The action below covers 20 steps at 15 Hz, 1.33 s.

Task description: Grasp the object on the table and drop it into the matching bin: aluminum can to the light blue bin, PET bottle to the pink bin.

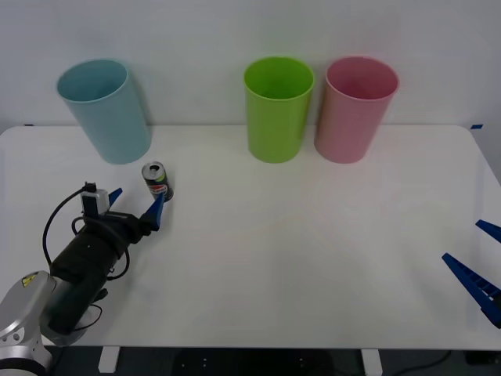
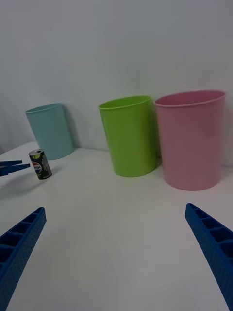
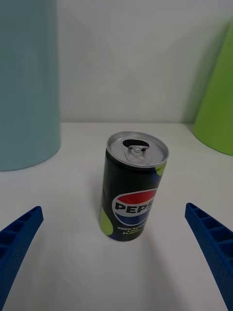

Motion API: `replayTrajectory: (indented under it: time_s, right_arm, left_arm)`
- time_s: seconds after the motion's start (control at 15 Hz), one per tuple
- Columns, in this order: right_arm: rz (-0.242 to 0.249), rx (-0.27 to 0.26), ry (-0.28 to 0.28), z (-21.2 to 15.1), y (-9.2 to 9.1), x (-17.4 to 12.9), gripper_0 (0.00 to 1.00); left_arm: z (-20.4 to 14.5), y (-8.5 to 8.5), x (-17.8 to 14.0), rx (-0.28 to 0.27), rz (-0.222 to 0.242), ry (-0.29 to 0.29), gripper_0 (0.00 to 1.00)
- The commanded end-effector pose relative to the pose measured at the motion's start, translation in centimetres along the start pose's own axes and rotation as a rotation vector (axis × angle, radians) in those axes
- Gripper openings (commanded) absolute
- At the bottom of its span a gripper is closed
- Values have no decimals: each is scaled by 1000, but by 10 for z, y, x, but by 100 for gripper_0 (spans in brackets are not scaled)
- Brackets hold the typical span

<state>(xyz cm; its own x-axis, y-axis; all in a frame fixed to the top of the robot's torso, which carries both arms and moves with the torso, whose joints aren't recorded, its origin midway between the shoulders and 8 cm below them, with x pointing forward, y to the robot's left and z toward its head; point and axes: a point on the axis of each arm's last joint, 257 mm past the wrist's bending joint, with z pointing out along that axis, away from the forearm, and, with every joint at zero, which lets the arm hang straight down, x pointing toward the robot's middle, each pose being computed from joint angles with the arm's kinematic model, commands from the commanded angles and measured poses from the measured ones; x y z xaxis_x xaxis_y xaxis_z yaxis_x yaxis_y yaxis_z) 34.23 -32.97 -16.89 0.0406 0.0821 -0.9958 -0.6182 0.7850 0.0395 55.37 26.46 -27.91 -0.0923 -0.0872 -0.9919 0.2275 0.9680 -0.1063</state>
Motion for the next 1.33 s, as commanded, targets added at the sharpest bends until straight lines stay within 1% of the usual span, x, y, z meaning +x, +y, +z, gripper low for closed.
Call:
replayTrajectory:
  time_s: [0.07,0.27,0.47,0.6,1.0,1.2,1.33]
  right_arm:
    - [0,0,0,0,0,0,100]
    - [0,0,0,0,0,0,100]
    - [0,0,0,0,0,0,100]
    - [0,0,0,0,0,0,100]
    - [0,0,0,0,0,0,100]
    - [0,0,0,0,0,0,100]
    - [0,0,0,0,0,0,100]
  left_arm:
    - [14,-5,9,0,-9,21,100]
    - [26,-3,6,-1,-7,25,100]
    - [37,0,0,-22,2,27,100]
    - [42,1,3,-25,5,38,100]
    - [64,-8,3,-22,-5,58,100]
    - [67,-13,4,-25,-4,59,100]
    - [66,-12,4,-27,0,60,100]
